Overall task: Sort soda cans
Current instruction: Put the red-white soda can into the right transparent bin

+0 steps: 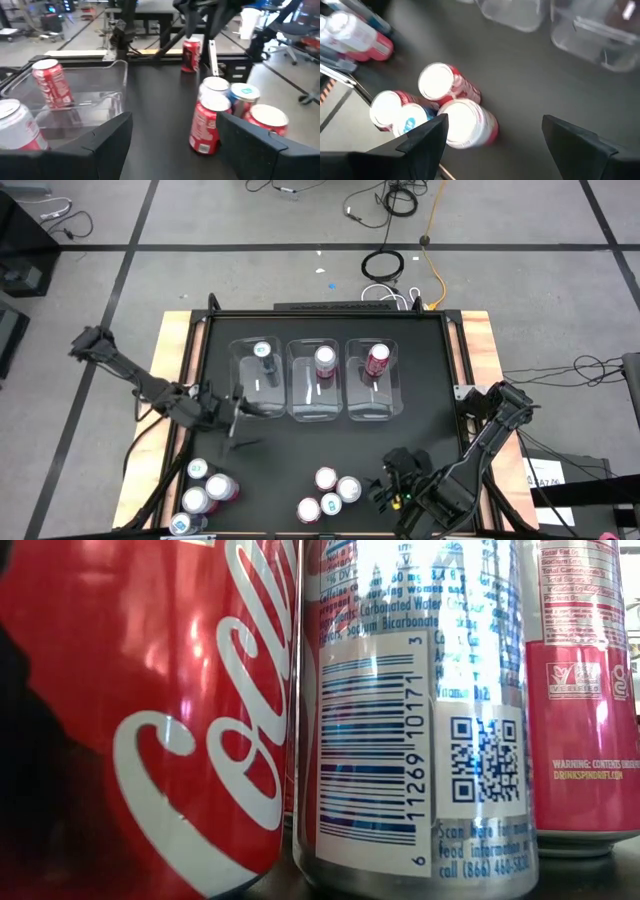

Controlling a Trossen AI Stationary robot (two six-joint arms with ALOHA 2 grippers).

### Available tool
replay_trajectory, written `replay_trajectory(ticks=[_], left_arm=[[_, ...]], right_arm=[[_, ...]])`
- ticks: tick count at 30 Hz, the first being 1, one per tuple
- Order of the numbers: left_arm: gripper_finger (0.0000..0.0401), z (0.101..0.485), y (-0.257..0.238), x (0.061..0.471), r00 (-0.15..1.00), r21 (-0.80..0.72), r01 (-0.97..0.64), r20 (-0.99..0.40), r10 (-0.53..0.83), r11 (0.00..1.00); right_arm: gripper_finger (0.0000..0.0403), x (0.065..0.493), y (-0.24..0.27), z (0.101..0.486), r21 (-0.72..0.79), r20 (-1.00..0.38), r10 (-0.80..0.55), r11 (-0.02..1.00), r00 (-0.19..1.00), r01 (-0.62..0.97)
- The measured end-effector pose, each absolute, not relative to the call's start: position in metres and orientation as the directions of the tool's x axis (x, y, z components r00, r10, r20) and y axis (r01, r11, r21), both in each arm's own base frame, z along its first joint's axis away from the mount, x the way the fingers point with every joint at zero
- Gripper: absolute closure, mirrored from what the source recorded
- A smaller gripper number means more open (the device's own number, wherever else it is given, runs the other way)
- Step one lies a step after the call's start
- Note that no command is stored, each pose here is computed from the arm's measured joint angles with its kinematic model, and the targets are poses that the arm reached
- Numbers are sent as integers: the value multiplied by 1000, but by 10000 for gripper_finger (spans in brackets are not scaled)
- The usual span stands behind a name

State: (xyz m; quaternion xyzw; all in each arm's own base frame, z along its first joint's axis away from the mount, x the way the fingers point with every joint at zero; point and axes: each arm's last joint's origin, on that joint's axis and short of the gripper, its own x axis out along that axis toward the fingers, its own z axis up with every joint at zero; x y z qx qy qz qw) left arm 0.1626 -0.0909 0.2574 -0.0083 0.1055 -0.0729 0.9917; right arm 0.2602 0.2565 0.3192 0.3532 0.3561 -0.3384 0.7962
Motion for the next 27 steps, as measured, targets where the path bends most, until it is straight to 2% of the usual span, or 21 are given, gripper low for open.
replay_trajectory(ticks=[5,11,17,27], left_arm=[[106,265,-94,160,966,-35,162,-201,-166,986],[106,266,-93,159,967,-85,152,-195,-166,985],[106,266,-94,159,963,-117,160,-198,-181,980],[106,266,-95,159,950,-131,213,-202,-237,968]], right_arm=[[90,253,256,317,313,-848,-282,415,448,854],[90,238,254,314,166,-937,-242,327,252,930],[90,233,255,317,85,-980,-137,356,142,931],[90,229,258,317,36,-995,-68,416,70,909]])
